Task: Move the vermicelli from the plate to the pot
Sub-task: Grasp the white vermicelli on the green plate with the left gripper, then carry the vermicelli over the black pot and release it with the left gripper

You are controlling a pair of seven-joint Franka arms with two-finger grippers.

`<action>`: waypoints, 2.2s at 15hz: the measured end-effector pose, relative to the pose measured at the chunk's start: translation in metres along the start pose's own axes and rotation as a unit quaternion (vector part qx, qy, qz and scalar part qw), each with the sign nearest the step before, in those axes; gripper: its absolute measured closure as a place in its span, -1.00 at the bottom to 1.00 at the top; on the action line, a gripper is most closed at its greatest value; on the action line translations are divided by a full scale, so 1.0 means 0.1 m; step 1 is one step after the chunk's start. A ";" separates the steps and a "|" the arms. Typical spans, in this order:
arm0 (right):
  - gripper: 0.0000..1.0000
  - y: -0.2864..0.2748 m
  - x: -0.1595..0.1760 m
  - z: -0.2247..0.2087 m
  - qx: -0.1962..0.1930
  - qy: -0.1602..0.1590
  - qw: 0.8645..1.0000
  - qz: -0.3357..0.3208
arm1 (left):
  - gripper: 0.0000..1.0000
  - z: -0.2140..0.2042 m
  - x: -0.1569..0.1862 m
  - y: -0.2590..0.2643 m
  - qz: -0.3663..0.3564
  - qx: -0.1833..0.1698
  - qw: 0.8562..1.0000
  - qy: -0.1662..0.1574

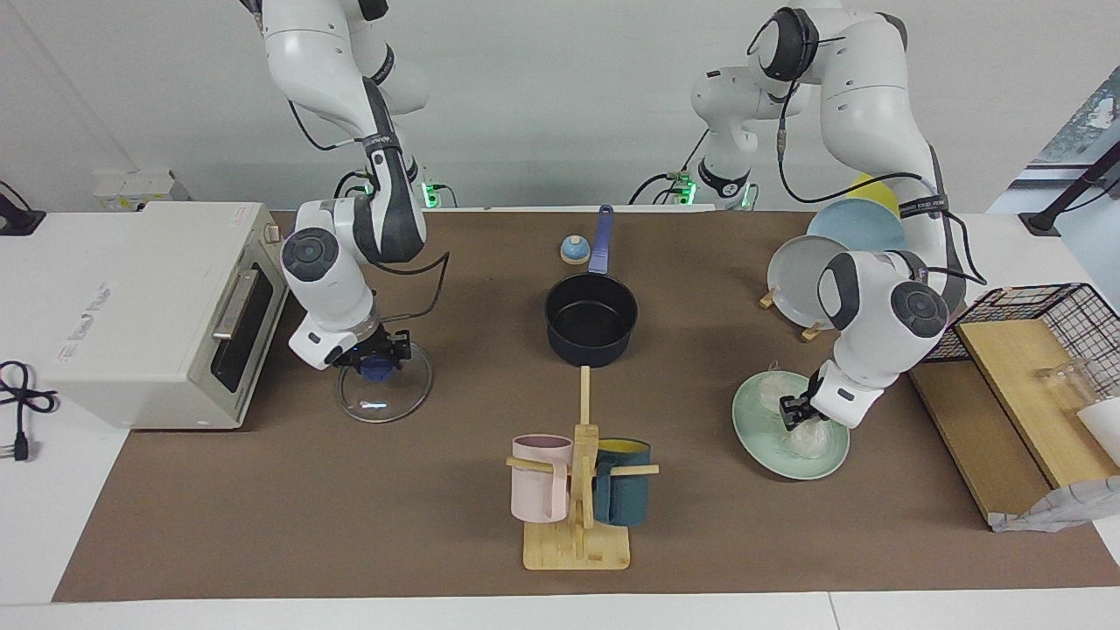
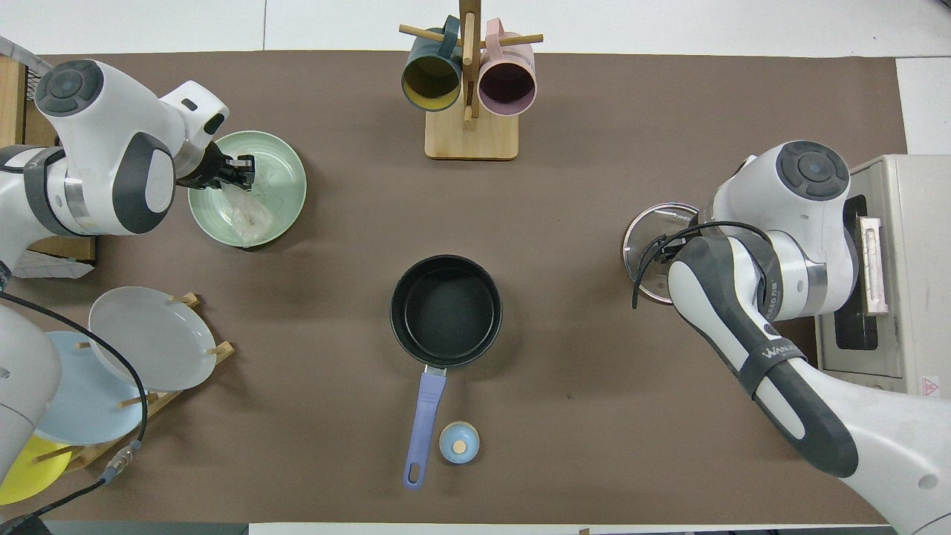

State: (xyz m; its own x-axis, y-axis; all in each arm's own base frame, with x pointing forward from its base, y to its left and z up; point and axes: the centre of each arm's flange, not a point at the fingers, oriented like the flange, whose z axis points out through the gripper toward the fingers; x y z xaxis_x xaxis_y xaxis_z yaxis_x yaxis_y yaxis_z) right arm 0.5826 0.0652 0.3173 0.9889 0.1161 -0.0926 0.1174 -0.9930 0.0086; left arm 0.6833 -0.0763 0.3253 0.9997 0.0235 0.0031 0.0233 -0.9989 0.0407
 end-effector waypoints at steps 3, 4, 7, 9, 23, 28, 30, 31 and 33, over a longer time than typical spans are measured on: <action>-0.32 0.00 0.00 0.00 0.000 0.000 1.000 -0.001 | 0.50 -0.17 0.03 0.03 0.002 0.001 1.000 -0.014; -0.32 -0.01 0.01 -0.02 0.000 0.001 1.000 -0.001 | 0.56 -0.29 0.04 0.05 0.002 0.000 1.000 -0.023; -0.32 -0.06 0.06 -0.17 0.000 -0.001 1.000 -0.005 | 0.59 -0.90 -0.02 0.25 0.000 -0.019 0.998 -0.052; -0.32 -0.14 0.09 -0.34 0.000 -0.010 1.000 -0.012 | 0.59 -1.40 -0.19 0.55 -0.014 -0.018 0.998 -0.063; -0.32 -0.18 -0.02 -1.88 0.001 -0.058 0.998 -0.016 | 0.59 -1.59 -2.24 2.90 -0.061 -0.042 0.994 -0.081; -0.32 -0.12 -0.21 -2.41 0.003 -0.056 0.998 -0.012 | 0.59 -0.89 -2.49 3.07 -0.067 -0.050 0.993 -0.080; -0.32 -0.08 -0.28 -2.59 0.003 -0.056 0.998 -0.009 | 0.59 -0.78 -2.45 3.05 -0.073 -0.053 0.993 -0.075; -0.32 -0.07 -0.29 -2.65 0.003 -0.055 0.998 -0.008 | 0.59 -0.72 -2.42 3.05 -0.075 -0.054 0.993 -0.074; -0.32 -0.07 -0.30 -2.67 0.003 -0.054 0.998 -0.009 | 0.59 -0.58 -2.37 3.06 -0.079 -0.057 0.993 -0.069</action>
State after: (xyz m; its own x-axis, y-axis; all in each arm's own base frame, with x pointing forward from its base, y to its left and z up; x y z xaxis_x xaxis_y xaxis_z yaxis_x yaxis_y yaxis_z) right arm 0.5765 0.0741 0.5863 0.9711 0.1307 -0.1997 0.1333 -0.9911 -0.0001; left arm 0.4537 -0.3852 0.3954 0.9747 0.1660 -0.1495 0.1873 -0.9719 0.1425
